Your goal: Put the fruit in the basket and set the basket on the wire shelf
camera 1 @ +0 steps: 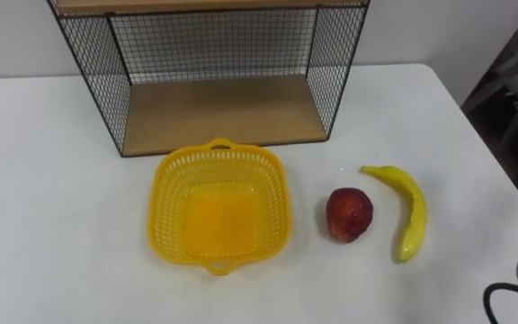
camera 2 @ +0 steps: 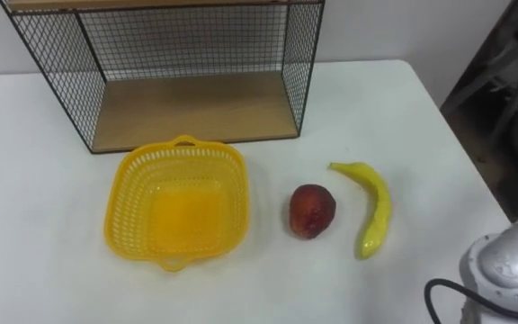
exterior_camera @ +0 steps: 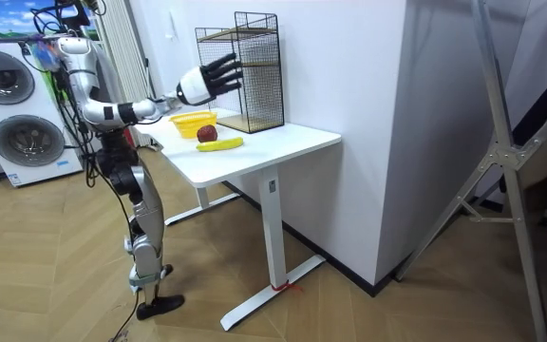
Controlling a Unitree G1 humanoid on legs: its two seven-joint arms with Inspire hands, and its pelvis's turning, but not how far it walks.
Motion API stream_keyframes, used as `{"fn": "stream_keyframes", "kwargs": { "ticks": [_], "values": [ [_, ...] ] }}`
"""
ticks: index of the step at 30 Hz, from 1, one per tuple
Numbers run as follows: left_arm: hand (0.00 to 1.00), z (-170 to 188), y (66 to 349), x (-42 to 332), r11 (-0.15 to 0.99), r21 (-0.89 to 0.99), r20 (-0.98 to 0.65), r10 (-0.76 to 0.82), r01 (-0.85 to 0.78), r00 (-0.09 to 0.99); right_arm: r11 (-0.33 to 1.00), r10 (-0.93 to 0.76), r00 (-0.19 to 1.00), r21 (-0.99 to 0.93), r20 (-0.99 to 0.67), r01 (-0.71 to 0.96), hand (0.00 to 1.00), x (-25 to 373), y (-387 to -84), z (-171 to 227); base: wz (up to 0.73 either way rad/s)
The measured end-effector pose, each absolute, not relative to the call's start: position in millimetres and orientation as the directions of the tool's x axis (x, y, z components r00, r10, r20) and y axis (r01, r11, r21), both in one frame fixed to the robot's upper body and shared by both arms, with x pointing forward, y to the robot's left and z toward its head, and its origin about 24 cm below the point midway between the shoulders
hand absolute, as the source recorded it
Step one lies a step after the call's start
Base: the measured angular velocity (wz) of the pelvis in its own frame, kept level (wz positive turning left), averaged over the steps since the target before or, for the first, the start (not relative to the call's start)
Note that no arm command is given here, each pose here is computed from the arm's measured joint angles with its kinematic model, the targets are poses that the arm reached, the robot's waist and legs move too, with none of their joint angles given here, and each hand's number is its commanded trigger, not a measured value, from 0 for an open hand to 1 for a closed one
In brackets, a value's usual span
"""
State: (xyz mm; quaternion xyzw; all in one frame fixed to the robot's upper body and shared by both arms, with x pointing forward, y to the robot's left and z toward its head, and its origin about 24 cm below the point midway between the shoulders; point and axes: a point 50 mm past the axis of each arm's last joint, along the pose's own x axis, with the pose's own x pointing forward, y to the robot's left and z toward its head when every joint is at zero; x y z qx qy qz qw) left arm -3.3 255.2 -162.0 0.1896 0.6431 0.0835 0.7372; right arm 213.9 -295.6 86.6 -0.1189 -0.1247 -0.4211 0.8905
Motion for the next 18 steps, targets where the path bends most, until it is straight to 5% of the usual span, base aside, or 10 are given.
{"fn": "stream_keyframes", "kwargs": {
  "ticks": [7,18],
  "values": [
    [0.00,-162,256,-4,0.918,0.369,-0.925,0.346,0.148,0.155,0.821,-0.489,0.839,-0.200,0.237,0.535,0.00,229,-265,72,0.06],
    [0.00,-161,256,2,0.904,0.376,-0.922,0.343,0.201,0.182,0.932,-0.237,0.971,-0.281,0.009,0.230,0.00,229,-232,30,0.01]
  ]
}}
